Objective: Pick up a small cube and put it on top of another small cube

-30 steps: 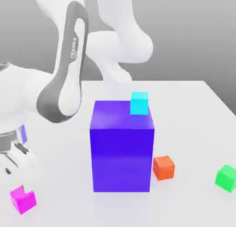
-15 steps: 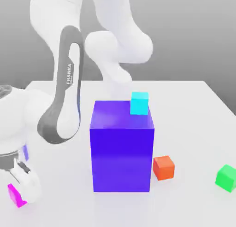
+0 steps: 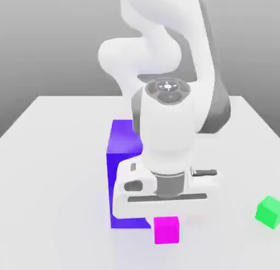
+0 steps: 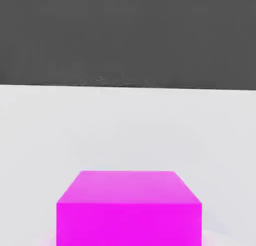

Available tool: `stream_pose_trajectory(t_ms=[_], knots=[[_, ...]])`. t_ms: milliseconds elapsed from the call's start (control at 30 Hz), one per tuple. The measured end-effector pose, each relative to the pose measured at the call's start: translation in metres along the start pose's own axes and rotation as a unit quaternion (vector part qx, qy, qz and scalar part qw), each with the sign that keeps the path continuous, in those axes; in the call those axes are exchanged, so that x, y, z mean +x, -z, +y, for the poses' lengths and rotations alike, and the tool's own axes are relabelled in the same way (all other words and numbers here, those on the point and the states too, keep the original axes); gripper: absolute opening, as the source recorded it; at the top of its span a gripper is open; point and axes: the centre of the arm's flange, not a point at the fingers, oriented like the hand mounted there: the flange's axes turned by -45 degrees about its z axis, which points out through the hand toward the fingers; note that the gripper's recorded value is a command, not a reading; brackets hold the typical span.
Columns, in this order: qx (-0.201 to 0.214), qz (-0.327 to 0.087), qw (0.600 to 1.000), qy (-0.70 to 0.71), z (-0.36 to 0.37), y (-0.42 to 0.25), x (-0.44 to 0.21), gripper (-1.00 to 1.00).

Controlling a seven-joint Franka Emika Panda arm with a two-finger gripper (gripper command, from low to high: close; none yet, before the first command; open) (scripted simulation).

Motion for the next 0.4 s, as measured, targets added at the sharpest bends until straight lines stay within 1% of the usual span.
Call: stream_pose_trajectory(t_ms=[100, 167, 267, 300, 400], knots=[[-0.005, 0.000, 0.994, 0.109, -0.081, 0.006, -0.015, -1.00], [-0.009, 0.000, 0.983, 0.185, -0.136, 0.003, -0.030, -1.00], [-0.017, 0.001, 0.958, 0.287, -0.209, -0.030, -0.052, -1.00], [-0.017, 0.001, 0.954, 0.300, -0.219, -0.042, -0.056, 1.00], [-0.017, 0.001, 0.954, 0.300, -0.219, -0.042, -0.056, 1.00]])
